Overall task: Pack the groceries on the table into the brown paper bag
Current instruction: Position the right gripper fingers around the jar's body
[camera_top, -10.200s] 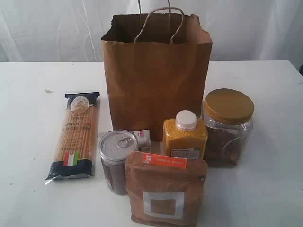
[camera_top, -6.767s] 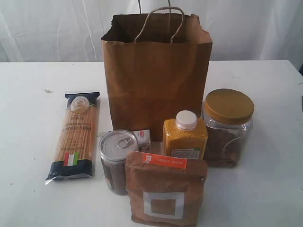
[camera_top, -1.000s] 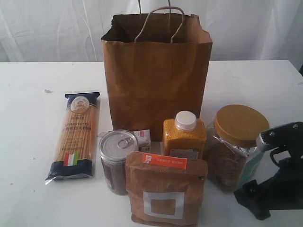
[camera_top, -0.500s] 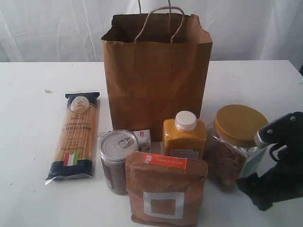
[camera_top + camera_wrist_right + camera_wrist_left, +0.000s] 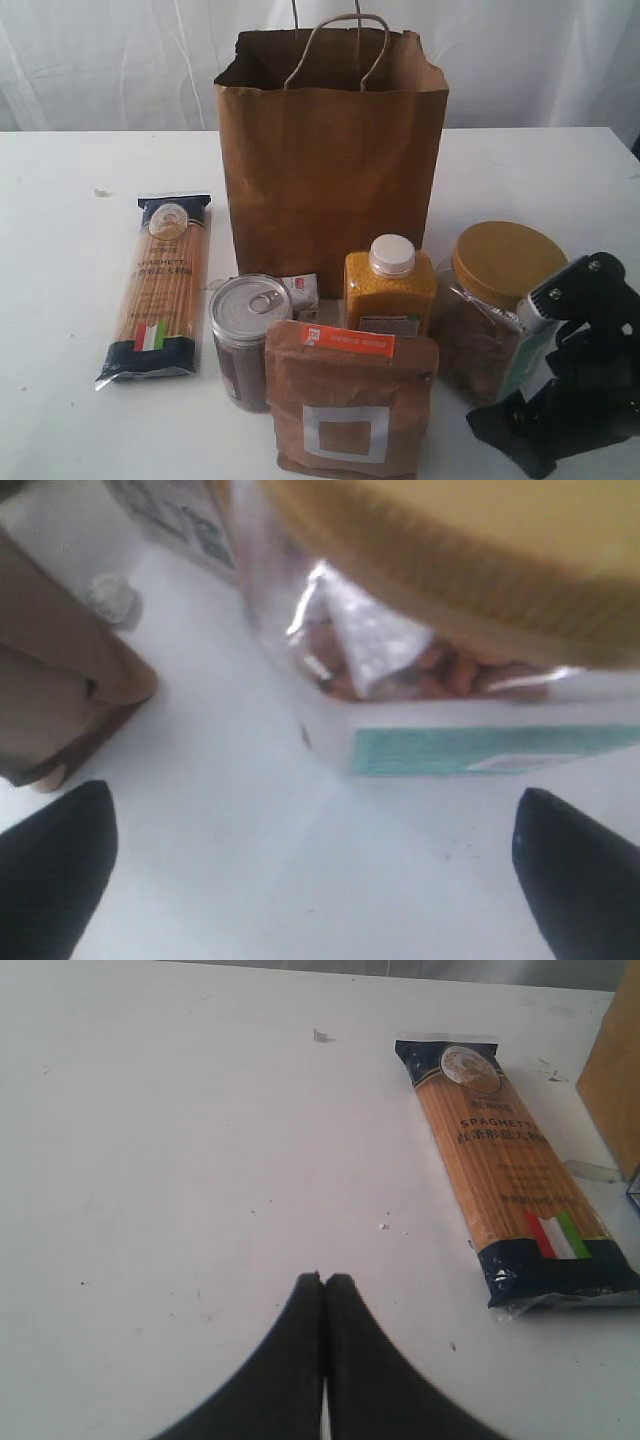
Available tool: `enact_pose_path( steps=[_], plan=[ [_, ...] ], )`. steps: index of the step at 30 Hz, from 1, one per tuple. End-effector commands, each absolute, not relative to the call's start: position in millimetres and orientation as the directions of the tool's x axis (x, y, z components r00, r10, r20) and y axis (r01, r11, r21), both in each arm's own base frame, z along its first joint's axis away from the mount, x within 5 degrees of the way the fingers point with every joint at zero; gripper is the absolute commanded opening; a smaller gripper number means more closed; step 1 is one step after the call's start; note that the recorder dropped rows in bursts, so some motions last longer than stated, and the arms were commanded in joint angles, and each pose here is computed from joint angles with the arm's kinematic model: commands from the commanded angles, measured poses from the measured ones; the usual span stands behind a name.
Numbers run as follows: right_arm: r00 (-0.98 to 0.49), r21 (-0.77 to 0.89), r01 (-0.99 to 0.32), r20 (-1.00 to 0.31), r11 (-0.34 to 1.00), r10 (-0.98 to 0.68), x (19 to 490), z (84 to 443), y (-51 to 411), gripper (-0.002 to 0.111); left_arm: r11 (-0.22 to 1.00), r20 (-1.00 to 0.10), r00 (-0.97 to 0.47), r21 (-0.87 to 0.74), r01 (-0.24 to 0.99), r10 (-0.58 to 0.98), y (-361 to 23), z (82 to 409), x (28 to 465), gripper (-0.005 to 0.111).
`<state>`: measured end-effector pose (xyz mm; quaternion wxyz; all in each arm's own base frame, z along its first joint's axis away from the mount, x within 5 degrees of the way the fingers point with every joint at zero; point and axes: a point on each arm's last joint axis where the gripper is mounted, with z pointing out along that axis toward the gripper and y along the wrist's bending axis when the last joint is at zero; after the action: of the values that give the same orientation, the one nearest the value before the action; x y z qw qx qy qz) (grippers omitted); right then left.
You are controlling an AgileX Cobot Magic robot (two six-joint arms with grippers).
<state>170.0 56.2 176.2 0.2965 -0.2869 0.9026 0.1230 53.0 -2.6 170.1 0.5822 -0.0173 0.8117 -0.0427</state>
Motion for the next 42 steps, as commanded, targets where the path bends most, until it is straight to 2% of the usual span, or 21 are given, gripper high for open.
enact_pose_path(
  steps=[1,5,7,10,13,17,19,29,33,42],
  plan=[
    [-0.682,0.128,-0.609,-0.588,0.783,-0.435,164,174,61,0.105,0.996,-0.946,-0.315,-0.089,0.028,-0.076,-3,170,53,0.000],
    [-0.658,0.124,-0.667,-0.561,0.735,-0.502,157,174,66,0.105,0.996,-0.946,-0.315,-0.089,0.028,-0.076,-3,170,53,0.000],
    [-0.651,0.044,-0.679,-0.499,0.733,-0.572,152,172,65,0.105,0.996,-0.946,-0.315,-0.089,0.028,-0.076,-3,170,53,0.000],
    [-0.702,-0.052,-0.600,-0.444,0.798,-0.557,149,173,62,0.105,0.996,-0.946,-0.315,-0.089,0.028,-0.076,-3,170,53,0.000],
    [-0.696,-0.088,-0.546,-0.505,0.833,-0.510,141,169,60,0.105,0.996,-0.946,-0.315,-0.089,0.028,-0.076,-3,170,53,0.000],
    [-0.526,-0.146,-0.528,-0.717,0.837,-0.457,131,170,59,0.105,0.996,-0.946,-0.315,-0.089,0.028,-0.076,-3,170,53,0.000],
    [-0.452,-0.177,-0.527,-0.770,0.831,-0.450,126,170,57,0.105,0.996,-0.946,-0.315,-0.089,0.028,-0.076,-3,170,53,0.000],
    [-0.453,-0.166,-0.513,-0.781,0.842,-0.430,125,170,56,0.105,0.996,-0.946,-0.315,-0.089,0.028,-0.076,-3,170,53,0.000],
    [-0.373,-0.227,-0.519,-0.808,0.824,-0.457,128,166,57,0.105,0.996,-0.946,-0.315,-0.089,0.028,-0.076,-3,170,53,0.000],
    [-0.394,-0.204,-0.479,-0.819,0.854,-0.417,140,159,60,0.105,0.996,-0.946,-0.315,-0.089,0.028,-0.076,-3,170,53,0.000]
  ],
)
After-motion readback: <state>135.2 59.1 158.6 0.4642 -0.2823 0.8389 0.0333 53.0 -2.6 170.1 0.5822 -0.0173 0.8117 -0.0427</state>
